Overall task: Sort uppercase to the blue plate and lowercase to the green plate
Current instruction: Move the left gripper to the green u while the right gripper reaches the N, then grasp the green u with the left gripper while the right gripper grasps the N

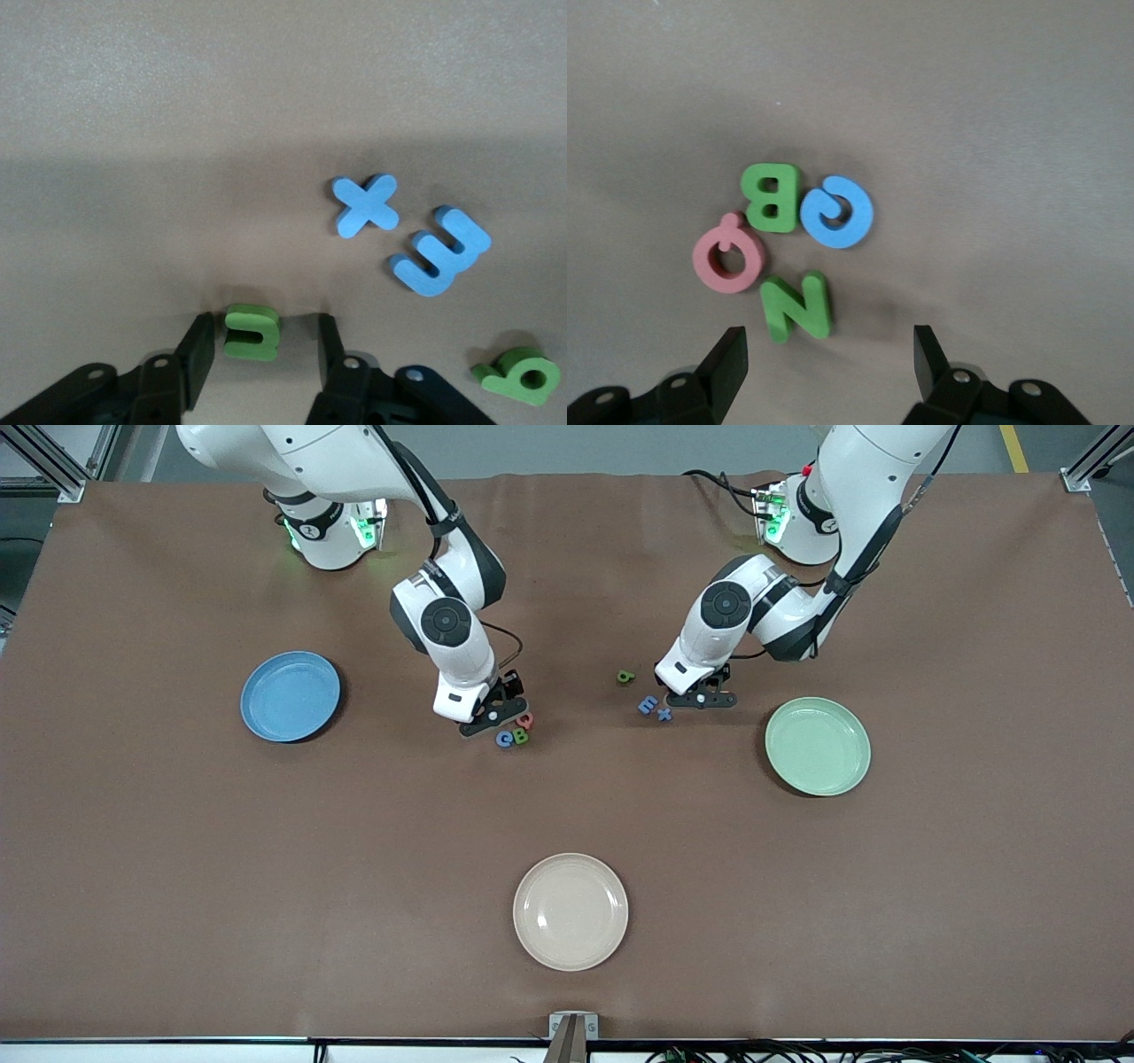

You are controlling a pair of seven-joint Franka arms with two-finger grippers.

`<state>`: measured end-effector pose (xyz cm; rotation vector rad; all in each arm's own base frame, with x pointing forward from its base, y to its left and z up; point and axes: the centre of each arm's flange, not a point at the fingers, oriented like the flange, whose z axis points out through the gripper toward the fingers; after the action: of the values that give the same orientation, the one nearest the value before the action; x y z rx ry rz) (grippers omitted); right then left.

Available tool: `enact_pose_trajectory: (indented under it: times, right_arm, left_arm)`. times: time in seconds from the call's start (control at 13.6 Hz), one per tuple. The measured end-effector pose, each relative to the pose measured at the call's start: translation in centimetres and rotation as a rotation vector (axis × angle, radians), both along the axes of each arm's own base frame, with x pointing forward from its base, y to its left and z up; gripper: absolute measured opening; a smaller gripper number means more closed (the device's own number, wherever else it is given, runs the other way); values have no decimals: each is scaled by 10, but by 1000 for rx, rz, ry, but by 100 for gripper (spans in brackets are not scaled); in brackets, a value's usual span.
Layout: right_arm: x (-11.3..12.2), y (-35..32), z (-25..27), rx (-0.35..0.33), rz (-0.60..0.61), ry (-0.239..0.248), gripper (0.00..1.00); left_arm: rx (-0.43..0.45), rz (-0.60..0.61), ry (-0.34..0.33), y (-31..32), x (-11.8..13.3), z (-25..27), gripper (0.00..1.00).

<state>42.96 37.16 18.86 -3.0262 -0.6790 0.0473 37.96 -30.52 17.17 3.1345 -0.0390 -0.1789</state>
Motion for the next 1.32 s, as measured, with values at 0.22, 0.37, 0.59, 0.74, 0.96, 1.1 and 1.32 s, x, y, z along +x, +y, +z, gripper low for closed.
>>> enact_pose_trajectory:
  times: [0.22, 0.37, 0.59, 0.74, 0.96, 1.1, 1.32]
  right_arm:
    - [-1, 3, -7, 7, 2, -13, 84]
    - [-1, 3, -13, 10, 2, -20, 83]
    - [-1, 3, -17, 14, 2, -27, 79]
    - [0, 3, -16, 13, 4, -30, 72]
    - [2, 2, -15, 13, 4, -34, 56]
    - [2, 4, -12, 17, 9, -39, 38]
    - [4, 2, -10, 11, 5, -34, 33]
  left_arm:
    - [-2, 2, -1, 0, 0, 0, 48]
    - [-2, 3, -2, 1, 1, 0, 43]
    - [-3, 5, -5, 1, 2, 1, 30]
    - [-3, 5, -5, 1, 2, 1, 27]
    - [-6, 6, -10, 1, 4, 2, 27]
    - [-7, 12, -28, 5, 11, 9, 27]
    - [33, 20, -60, 15, 23, 33, 27]
